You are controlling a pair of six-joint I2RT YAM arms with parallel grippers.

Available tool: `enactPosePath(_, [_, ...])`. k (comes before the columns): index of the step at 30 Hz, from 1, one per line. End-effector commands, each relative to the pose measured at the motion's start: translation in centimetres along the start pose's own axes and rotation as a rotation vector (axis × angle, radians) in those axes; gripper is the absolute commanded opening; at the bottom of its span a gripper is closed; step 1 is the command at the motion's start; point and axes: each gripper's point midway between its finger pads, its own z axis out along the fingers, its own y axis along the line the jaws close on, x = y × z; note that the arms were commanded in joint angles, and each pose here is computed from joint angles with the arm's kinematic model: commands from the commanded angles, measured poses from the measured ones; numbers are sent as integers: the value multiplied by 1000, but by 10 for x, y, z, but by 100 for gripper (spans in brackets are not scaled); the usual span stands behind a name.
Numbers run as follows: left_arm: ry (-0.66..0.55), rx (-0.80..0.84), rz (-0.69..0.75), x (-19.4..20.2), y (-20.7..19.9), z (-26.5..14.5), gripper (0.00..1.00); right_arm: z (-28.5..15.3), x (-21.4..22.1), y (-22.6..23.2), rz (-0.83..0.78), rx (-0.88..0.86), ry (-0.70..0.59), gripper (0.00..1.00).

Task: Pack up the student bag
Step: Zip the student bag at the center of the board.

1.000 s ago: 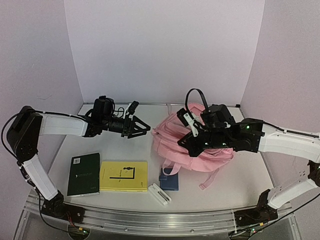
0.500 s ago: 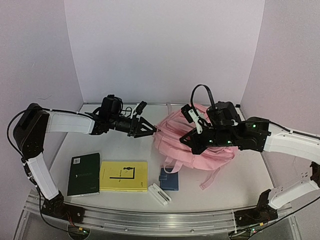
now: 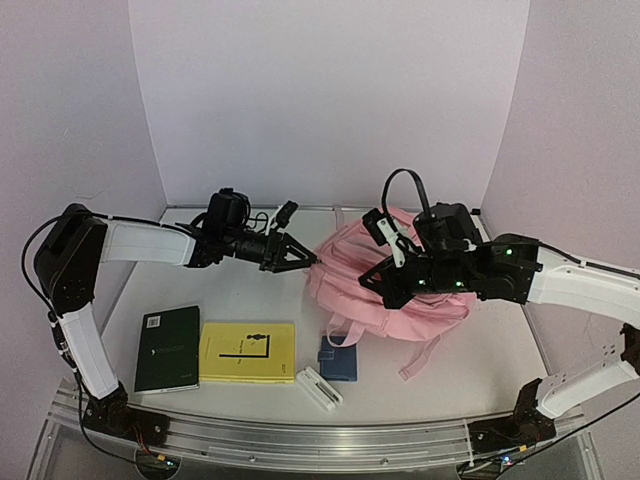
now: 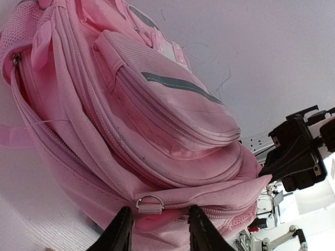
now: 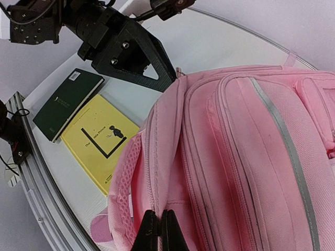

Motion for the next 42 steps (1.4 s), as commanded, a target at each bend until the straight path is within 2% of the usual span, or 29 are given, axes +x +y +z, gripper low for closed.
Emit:
enactPosePath(1, [-22,67,82,-14,-21,-1,32,-32,-60,14,31,-65,-226,0])
enactPosePath(9, [-14,69,82,-11,-22,-2,20,-30,-59,13,34,-59,-220,0])
enactPosePath(16, [-28,64,71,-12,-19,-1,1,-26,-55,12,35,-52,-207,0])
enactPosePath(22, [-59,47,34,-12,-9,0,0,-29,-57,10,42,-47,-218,0])
enactPosePath(32, [-170,-215,-126,-9,55,-8,0,-58,-69,5,80,-32,-294,0])
enactPosePath(42, [-274,-305,-210,-38,92,-10,0,-77,-83,17,104,-110,-332,0])
